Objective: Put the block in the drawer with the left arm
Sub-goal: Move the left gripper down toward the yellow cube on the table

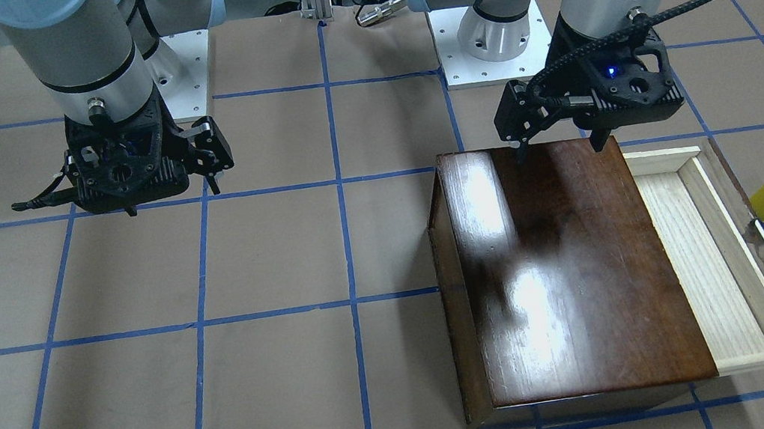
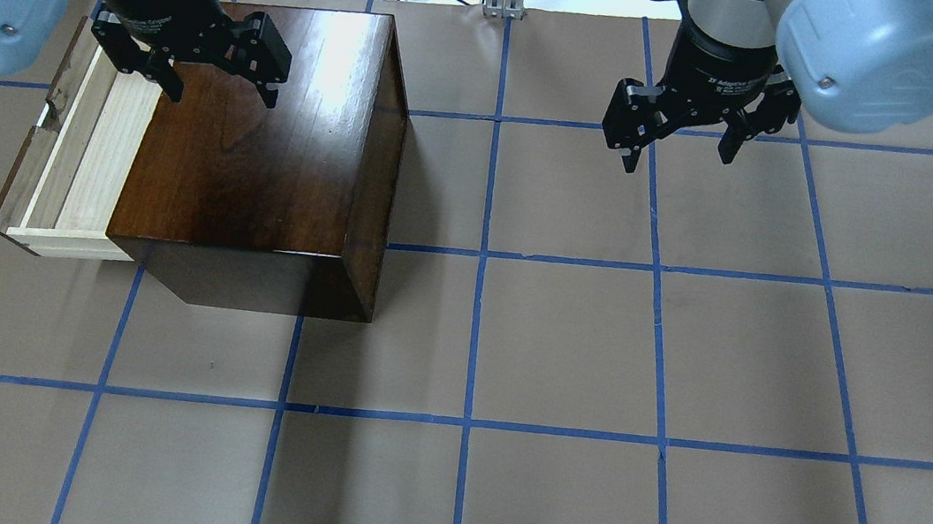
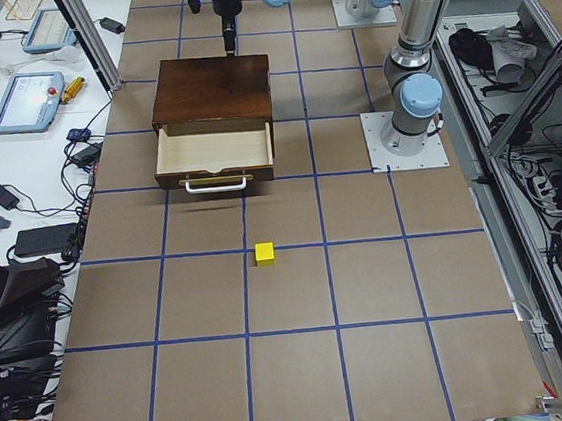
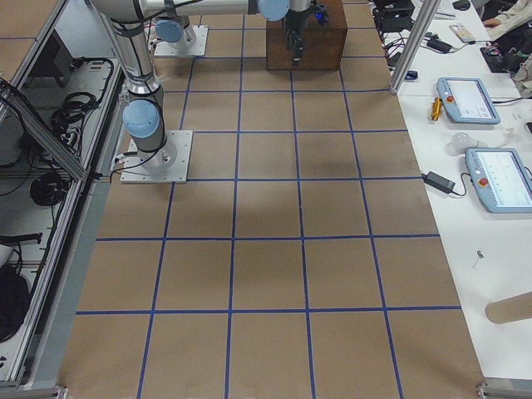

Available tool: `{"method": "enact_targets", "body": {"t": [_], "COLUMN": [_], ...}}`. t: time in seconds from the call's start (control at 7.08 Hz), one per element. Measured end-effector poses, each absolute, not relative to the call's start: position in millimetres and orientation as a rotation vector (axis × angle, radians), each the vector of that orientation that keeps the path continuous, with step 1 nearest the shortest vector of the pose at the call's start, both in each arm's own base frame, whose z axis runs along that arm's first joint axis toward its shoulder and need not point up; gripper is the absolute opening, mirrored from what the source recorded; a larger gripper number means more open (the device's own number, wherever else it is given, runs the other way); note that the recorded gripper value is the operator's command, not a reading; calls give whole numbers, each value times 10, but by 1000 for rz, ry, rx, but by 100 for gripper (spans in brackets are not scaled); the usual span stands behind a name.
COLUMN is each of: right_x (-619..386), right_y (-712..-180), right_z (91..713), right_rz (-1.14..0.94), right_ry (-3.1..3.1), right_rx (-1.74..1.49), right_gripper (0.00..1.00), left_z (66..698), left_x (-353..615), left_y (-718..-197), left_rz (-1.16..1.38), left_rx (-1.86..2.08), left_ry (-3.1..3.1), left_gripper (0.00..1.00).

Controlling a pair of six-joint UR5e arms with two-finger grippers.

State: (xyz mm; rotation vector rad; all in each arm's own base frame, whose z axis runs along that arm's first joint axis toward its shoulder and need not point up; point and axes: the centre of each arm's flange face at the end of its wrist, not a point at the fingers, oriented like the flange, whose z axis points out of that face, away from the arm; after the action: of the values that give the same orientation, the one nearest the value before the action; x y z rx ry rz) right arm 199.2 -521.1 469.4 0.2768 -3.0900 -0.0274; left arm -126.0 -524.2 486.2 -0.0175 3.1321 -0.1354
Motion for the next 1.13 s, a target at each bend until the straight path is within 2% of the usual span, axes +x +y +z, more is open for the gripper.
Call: {"method": "enact_targets", "body": {"t": [0.56,1.13], "right_x": [1993,1992], "right_y": [-5211,-5211], "right_z": [4694,4694], "right_rz": [-27,-27], "right_ry": [-3090,-3090], "right_rx": [276,278], "right_gripper": [100,100], "left_z": [4966,4846], "left_x": [-981,474], "left_y": [-5257,-5389], "left_rz": [-150,-91], "left_rx": [66,343], "left_ry": [3123,3099], "left_gripper": [100,100]}}
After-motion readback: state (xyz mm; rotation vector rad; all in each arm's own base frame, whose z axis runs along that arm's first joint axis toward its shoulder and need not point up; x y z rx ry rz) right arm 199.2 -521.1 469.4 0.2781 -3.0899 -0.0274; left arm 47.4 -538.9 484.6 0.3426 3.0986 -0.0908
